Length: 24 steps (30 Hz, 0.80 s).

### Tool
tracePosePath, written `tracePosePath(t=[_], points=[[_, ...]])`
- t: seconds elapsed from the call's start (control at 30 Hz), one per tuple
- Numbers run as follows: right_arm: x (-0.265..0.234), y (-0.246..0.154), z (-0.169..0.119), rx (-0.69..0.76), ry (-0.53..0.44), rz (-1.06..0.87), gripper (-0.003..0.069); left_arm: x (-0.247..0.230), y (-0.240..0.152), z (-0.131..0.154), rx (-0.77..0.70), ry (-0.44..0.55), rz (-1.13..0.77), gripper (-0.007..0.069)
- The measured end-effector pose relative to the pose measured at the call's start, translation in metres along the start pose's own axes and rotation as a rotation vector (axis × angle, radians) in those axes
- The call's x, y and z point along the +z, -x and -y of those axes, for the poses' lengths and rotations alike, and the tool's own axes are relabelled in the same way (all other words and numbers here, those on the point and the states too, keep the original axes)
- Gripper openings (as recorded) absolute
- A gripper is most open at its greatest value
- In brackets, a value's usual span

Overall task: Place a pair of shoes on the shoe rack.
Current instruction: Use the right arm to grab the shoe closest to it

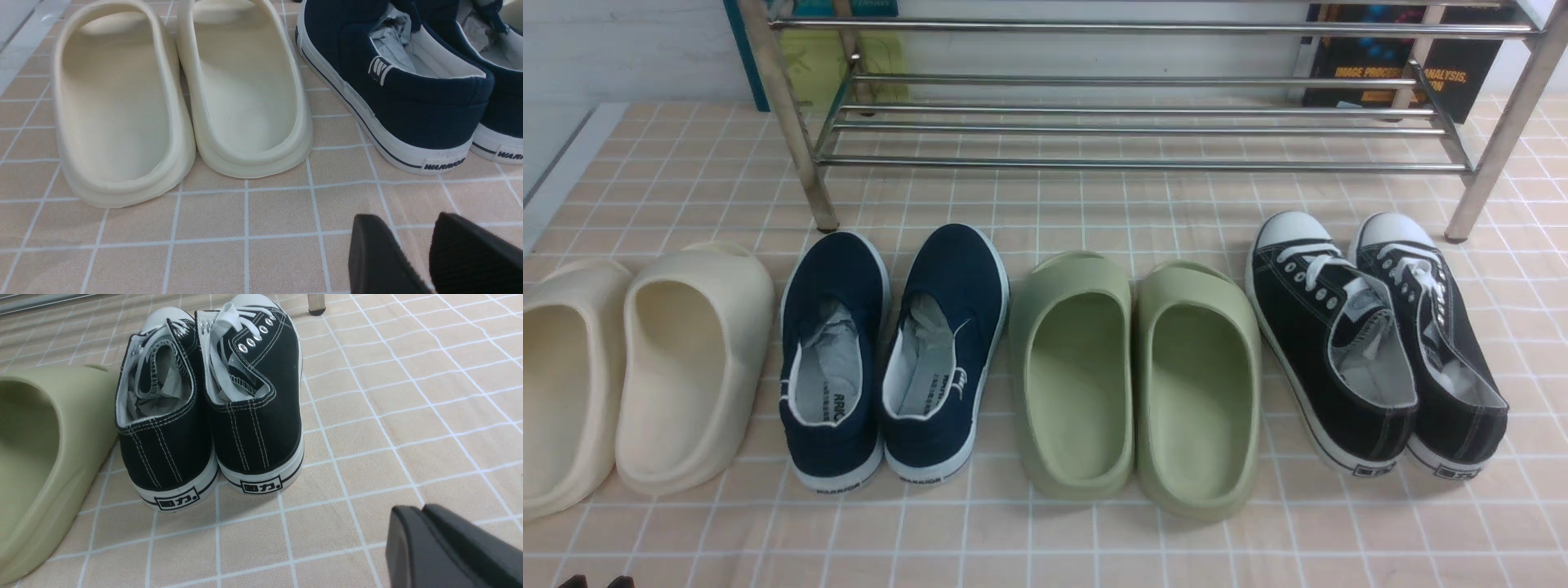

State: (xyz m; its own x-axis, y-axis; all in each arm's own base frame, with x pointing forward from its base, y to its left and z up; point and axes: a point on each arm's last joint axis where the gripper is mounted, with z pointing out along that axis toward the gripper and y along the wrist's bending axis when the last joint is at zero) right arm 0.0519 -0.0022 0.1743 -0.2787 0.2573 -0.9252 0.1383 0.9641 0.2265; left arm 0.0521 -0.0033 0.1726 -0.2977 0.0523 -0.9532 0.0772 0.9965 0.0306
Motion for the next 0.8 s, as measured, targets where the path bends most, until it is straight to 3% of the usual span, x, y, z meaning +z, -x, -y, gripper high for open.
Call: tracePosePath(t=[0.8], points=[[0.0, 0.0, 0.0, 0.0, 0.0, 0.0, 0.0059, 0.0, 0.0, 0.0, 0.0, 0.0, 0.0, 0.0239]])
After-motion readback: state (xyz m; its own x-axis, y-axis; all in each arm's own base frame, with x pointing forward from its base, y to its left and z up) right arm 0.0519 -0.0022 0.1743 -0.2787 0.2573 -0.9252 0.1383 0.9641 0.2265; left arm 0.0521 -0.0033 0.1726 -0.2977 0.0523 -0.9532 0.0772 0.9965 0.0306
